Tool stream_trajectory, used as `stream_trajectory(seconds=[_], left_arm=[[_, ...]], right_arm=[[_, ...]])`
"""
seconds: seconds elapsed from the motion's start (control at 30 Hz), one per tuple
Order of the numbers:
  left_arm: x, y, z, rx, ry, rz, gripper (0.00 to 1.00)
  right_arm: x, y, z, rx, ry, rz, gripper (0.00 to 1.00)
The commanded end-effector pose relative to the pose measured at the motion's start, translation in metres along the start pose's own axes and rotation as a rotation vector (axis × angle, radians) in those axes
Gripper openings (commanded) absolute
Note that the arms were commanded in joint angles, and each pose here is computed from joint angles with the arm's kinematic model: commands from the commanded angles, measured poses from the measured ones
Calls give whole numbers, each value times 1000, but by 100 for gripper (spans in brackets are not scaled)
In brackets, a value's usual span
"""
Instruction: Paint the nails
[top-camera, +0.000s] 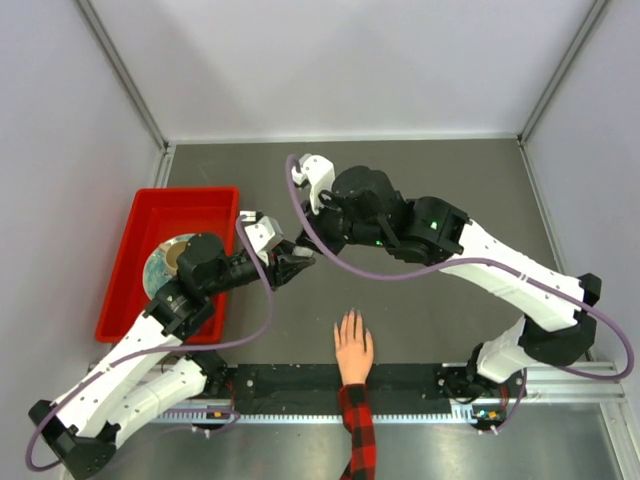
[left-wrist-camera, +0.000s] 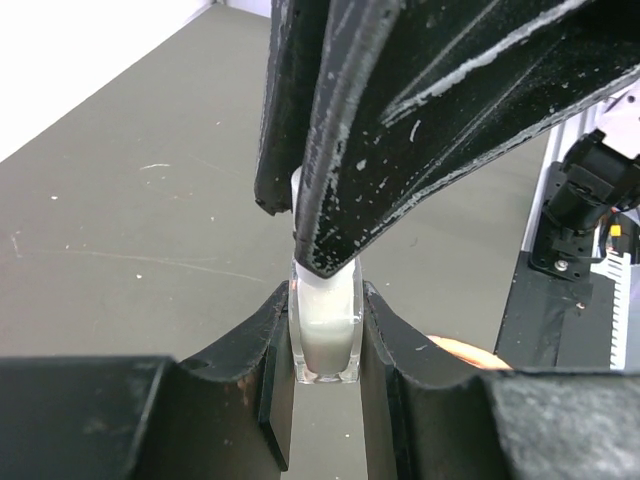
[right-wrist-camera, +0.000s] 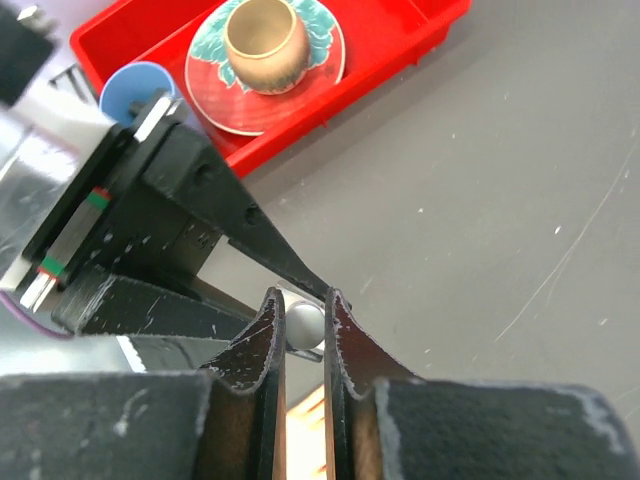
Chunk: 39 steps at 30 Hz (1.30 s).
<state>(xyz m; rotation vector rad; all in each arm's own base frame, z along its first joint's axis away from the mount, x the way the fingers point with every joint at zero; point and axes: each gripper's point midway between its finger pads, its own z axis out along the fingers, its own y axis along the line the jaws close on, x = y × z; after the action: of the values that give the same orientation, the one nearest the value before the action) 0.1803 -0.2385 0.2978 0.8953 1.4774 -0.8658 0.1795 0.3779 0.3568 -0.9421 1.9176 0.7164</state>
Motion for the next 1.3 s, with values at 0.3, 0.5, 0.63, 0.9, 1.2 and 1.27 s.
stream_trajectory(seconds=[0.3,0.5,0.63,0.9,1.2,1.27], left_arm=[[-25,-45,-9,254,-91,82,0],[-32,-69,-22,374,-118,111,0],[-29,-64,-20,347,-91,92,0],[-34,-29,-15,131,-90,87,0],[-34,14,-14,-113,-95,81,0],[-36,19,-15,-143,-100,85,0]], right_arm=[[9,80,-58,-650,-174,-477,0],[35,90,-71,-1015,-148,-655,0],[31,81,-60,-1005,-143,-681,0],[-22,15,-27,-369,-163,-316,71],[-28,-36,-47,51,-180,352,54],[-28,-25,-40,48,-175,364,52]])
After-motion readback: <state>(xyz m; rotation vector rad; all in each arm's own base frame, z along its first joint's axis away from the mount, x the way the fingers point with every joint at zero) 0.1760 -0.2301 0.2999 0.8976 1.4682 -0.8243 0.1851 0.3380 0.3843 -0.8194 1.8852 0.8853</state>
